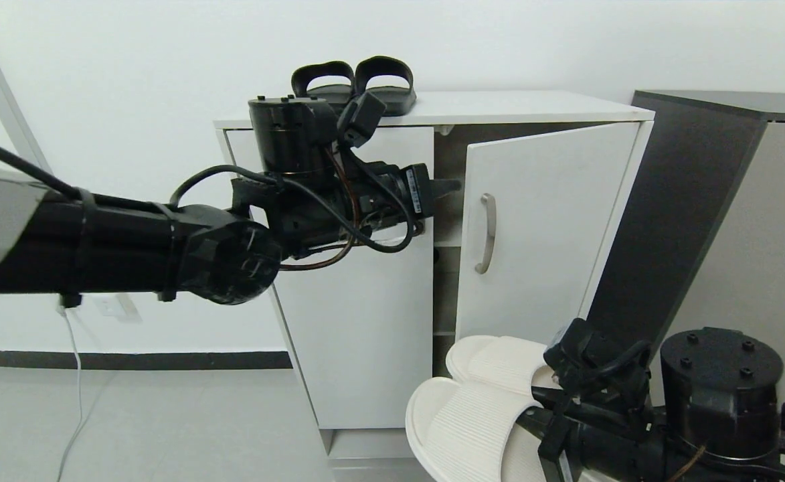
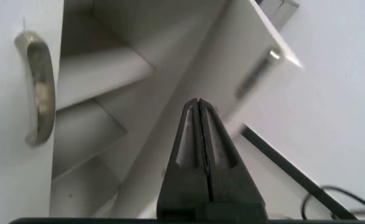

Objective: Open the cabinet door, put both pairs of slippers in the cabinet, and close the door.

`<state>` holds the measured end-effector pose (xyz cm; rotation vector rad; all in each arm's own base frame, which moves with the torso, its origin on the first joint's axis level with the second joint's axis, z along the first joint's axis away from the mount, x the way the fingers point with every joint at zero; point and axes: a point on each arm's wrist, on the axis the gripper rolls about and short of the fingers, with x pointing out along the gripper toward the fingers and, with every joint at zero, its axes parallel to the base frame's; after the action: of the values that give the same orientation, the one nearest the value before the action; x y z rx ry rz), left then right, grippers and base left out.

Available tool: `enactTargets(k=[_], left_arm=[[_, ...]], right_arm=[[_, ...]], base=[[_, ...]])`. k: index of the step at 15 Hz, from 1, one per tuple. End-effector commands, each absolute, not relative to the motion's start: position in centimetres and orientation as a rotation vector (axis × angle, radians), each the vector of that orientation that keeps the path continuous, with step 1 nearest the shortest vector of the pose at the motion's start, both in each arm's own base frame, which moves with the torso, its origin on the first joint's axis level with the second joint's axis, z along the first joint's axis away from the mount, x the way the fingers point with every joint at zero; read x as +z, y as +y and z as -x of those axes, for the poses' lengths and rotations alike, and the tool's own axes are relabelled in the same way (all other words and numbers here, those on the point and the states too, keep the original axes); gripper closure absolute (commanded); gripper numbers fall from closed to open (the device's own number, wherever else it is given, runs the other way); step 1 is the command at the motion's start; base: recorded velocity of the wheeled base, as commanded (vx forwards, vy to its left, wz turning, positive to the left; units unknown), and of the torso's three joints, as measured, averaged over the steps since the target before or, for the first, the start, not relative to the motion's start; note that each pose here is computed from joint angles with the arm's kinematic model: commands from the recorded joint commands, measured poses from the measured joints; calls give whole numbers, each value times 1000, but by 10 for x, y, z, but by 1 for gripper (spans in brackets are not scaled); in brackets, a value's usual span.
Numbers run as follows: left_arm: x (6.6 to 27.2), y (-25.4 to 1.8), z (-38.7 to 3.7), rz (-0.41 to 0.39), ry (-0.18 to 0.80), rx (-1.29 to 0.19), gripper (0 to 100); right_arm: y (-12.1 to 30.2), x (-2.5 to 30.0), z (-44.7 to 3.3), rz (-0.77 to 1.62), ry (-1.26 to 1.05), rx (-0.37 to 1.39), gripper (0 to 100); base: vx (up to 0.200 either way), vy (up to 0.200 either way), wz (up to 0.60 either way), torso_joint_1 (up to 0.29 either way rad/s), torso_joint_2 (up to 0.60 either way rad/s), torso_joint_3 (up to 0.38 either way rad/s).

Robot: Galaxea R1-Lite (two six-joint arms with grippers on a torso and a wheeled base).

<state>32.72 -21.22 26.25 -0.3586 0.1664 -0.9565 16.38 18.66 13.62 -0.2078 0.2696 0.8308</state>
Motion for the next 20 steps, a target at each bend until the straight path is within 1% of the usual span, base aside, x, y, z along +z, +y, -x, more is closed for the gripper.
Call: enactTargets(k=[1,5,6,8,9,12,14,16,18,20], left_arm=[[246,-224,-346,358,193,-953,100],[242,-230,-351,359,201,-954,100],[240,-231,-349,357,203,-954,100],[239,-246,-326,345,219,-1013,100],[239,-254,-314,344,210,-1047,100],[250,-256,-296,348,176,-1086,100],[256,-252,-294,350,161,-1084,100],[264,-238,-291,349,132,-1055,100],[276,-216,-273,316,86,-1004,100],[283,-190,-243,293,58,-956,100]], right_arm=[[187,135,-163,211,274,835,100],[188,132,-159,220,284,850,100],[189,132,-159,221,284,852,100],[189,132,-158,222,285,856,100],[190,131,-157,224,287,858,100],[189,131,-156,224,287,858,100],[189,131,-157,224,286,856,100],[190,133,-161,216,277,838,100],[188,133,-180,202,283,767,100],[188,129,-196,189,298,688,100]], base=[[0,0,0,0,0,0],[0,0,0,0,0,0],[-200,0,0,2,2,2],[-200,0,0,5,0,2],[-200,0,0,2,2,2],[-200,0,0,4,-1,2],[-200,0,0,0,2,5],[0,0,0,0,0,0],[0,0,0,0,0,0],[0,0,0,0,0,0]])
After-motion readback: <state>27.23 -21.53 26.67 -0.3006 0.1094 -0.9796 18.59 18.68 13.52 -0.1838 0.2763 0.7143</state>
